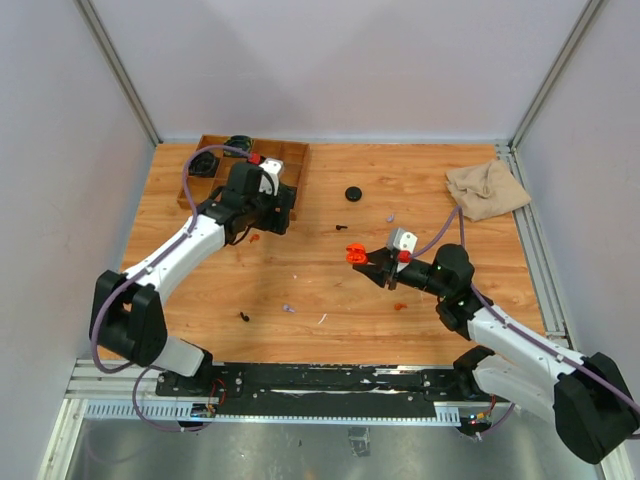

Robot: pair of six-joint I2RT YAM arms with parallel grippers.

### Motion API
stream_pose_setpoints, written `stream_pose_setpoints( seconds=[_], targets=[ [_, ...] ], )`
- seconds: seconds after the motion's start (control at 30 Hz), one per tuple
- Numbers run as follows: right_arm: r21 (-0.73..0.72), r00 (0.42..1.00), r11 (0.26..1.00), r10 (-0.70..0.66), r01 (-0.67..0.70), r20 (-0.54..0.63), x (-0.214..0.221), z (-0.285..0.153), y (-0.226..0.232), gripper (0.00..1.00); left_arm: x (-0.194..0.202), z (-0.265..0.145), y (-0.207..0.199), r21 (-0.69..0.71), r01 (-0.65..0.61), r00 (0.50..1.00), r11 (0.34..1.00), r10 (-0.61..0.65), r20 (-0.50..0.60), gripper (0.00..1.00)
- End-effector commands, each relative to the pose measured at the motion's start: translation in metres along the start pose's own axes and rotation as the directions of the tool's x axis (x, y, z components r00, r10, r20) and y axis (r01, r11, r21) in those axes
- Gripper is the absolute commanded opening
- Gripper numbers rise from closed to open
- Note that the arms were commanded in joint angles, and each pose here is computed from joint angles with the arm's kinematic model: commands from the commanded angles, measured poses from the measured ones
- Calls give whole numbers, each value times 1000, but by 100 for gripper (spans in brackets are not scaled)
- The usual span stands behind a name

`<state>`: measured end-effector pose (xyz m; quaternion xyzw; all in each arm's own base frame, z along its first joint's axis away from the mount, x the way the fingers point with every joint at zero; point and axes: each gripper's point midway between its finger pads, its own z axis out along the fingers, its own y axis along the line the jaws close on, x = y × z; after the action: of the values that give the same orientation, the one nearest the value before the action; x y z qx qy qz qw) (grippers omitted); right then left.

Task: Insert the wireless bluetooth earbuds into the charging case
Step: Pick up the earbud from the center of the board.

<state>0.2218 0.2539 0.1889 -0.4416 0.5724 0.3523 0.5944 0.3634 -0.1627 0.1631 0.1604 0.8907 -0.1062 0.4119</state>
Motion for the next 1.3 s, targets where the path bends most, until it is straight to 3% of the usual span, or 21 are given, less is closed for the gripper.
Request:
stream_pose_setpoints(
  seconds=[0.0,0.43,0.83,1.27],
  targets=[
    [84,996,994,-79,75,45,-12,-8,-15,2,8,11,27,-99,49,996,994,-56,-72,81],
    [89,996,993,-83,81,29,-9,-8,-17,1,64,63,74,-206,73,927,976,-142,-346,60],
    [87,996,993,-81,79,22,-7,-8,-17,1,83,83,89,-219,78,898,973,-164,-409,56],
    [85,996,993,-81,79,23,-7,-8,-16,1,102,94,93,-225,68,868,972,-169,-467,42]
  ],
)
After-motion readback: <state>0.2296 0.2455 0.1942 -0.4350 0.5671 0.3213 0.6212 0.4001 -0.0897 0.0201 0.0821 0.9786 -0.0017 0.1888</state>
